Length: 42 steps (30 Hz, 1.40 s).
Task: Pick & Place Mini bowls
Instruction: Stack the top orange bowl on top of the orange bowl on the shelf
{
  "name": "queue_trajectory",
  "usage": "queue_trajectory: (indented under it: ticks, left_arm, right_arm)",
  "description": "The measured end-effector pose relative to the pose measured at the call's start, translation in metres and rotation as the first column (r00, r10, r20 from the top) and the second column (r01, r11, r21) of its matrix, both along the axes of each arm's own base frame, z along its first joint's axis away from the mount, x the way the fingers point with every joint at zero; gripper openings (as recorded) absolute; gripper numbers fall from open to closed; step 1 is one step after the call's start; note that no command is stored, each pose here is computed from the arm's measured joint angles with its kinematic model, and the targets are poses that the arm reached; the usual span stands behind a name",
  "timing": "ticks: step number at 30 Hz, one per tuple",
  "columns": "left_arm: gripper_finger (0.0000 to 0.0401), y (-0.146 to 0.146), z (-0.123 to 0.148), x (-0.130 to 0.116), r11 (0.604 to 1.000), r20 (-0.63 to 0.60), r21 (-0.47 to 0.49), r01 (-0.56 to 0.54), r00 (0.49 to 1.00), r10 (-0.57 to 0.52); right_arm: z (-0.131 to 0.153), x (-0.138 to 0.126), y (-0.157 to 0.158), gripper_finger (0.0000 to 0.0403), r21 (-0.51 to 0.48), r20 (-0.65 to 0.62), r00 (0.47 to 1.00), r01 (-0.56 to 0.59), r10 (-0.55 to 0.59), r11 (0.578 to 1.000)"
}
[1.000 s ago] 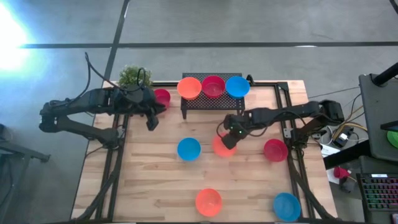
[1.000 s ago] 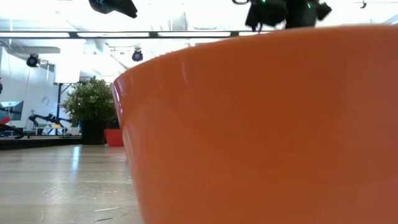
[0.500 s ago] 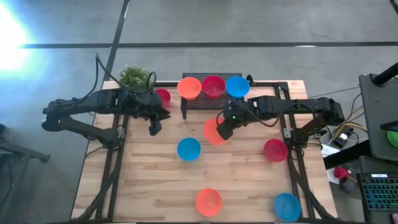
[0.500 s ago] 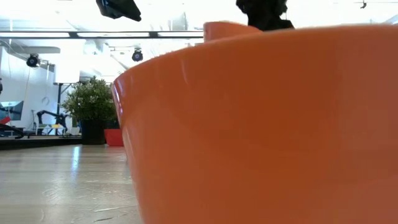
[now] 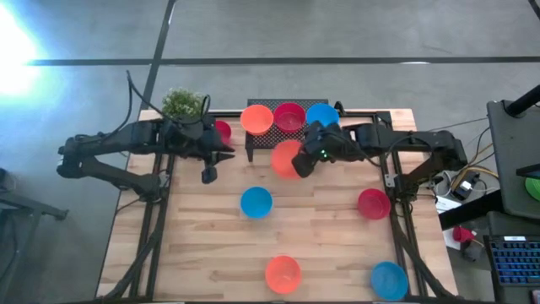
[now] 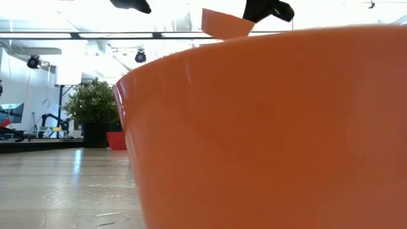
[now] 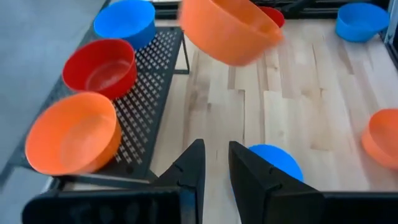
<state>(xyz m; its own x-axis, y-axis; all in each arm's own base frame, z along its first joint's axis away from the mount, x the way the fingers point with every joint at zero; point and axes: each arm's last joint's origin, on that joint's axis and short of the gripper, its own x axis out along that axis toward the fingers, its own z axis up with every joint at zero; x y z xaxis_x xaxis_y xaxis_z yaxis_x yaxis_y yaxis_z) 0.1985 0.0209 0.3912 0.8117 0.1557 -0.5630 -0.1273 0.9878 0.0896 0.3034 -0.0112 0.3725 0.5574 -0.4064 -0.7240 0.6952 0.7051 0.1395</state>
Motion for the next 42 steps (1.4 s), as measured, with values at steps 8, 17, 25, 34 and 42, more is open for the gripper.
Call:
queue_trajectory:
  ticks: [8, 17, 25, 34, 42]
  left_arm:
    - [0.0065, 0.002, 0.003, 0.008, 0.999, 0.058, -0.004, -0.039, 0.998, 0.040]
    - [0.0065, 0.003, 0.008, 0.017, 0.999, 0.121, 0.001, -0.047, 0.992, 0.046]
    - [0.0060, 0.002, 0.010, 0.019, 0.999, 0.132, 0.021, -0.024, 0.991, 0.021]
    - [0.0014, 0.003, 0.010, 0.019, 0.998, 0.144, -0.032, -0.053, 0.988, 0.057]
    - [0.0074, 0.003, 0.008, 0.021, 0.998, 0.140, -0.039, -0.056, 0.988, 0.061]
  right_arm:
    - [0.026, -0.003, -0.006, 0.0008, -0.109, 0.071, 0.996, 0.066, -0.058, 0.992]
    - [0.026, -0.002, -0.006, 0.0008, -0.142, 0.065, 0.996, 0.067, -0.058, 0.988]
    - [0.025, -0.003, -0.006, 0.0008, -0.162, 0.047, 0.998, 0.049, -0.041, 0.986]
    - [0.025, -0.003, -0.007, 0.0008, -0.170, 0.039, 0.999, 0.040, -0.034, 0.985]
    - [0.025, -0.002, -0.007, 0.0008, -0.184, 0.040, 0.998, 0.053, -0.047, 0.982]
